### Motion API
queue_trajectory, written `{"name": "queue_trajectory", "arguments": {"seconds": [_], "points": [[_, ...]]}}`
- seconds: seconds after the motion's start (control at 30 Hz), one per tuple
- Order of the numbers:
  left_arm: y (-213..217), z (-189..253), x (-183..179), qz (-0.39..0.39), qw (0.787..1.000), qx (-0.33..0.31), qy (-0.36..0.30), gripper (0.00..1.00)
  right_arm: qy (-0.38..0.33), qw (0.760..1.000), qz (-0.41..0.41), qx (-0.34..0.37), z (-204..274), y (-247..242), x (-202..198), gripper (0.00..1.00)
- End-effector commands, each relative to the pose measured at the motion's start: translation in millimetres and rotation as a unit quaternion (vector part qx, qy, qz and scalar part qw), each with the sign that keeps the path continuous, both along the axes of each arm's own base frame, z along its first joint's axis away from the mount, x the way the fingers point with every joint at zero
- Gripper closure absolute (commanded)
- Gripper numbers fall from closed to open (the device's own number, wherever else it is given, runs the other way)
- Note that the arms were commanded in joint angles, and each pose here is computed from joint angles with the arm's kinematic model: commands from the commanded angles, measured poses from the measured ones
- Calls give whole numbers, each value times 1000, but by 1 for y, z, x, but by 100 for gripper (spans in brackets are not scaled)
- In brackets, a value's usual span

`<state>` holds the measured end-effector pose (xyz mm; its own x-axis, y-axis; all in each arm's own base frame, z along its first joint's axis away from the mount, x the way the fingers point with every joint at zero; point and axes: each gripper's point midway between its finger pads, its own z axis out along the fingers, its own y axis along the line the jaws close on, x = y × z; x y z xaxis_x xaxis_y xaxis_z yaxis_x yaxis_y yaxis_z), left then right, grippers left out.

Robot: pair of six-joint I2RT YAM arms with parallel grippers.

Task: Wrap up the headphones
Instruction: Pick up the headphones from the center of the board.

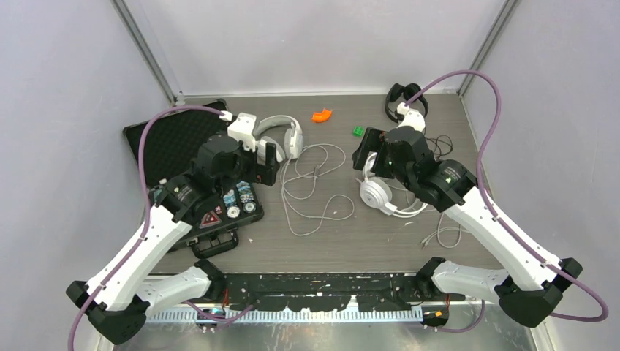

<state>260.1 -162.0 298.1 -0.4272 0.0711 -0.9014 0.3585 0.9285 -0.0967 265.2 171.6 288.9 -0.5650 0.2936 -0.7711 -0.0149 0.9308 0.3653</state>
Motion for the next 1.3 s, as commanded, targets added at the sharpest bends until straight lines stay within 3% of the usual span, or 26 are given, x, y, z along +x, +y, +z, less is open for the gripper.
{"name": "queue_trajectory", "arguments": {"seconds": [0.0, 0.43, 0.7, 0.87, 1.03, 1.17, 1.27], "points": [[-1, 15, -1, -6, 1000, -15, -26, 0, -21, 999, -16, 20, 12, -1, 4, 2], [17, 13, -2, 7, 998, 26, -49, 0, -6, 999, -45, -9, -12, -9, 10, 2], [31, -12, -6, 11, 996, 55, -67, 0, 88, 977, -86, -173, -82, -34, 20, 7], [34, -20, -10, 19, 996, 37, -78, 0, 126, 970, -92, -188, -110, -43, 28, 14], [37, -20, -12, 21, 996, 37, -83, 0, 155, 963, -197, -95, -115, -68, 43, 16], [38, -20, -12, 24, 995, 34, -87, 0, 167, 919, -356, 9, -106, -100, 45, 16], [39, -19, -13, 24, 995, 34, -87, 0, 175, 885, -425, 72, -110, -111, 40, 18]]}}
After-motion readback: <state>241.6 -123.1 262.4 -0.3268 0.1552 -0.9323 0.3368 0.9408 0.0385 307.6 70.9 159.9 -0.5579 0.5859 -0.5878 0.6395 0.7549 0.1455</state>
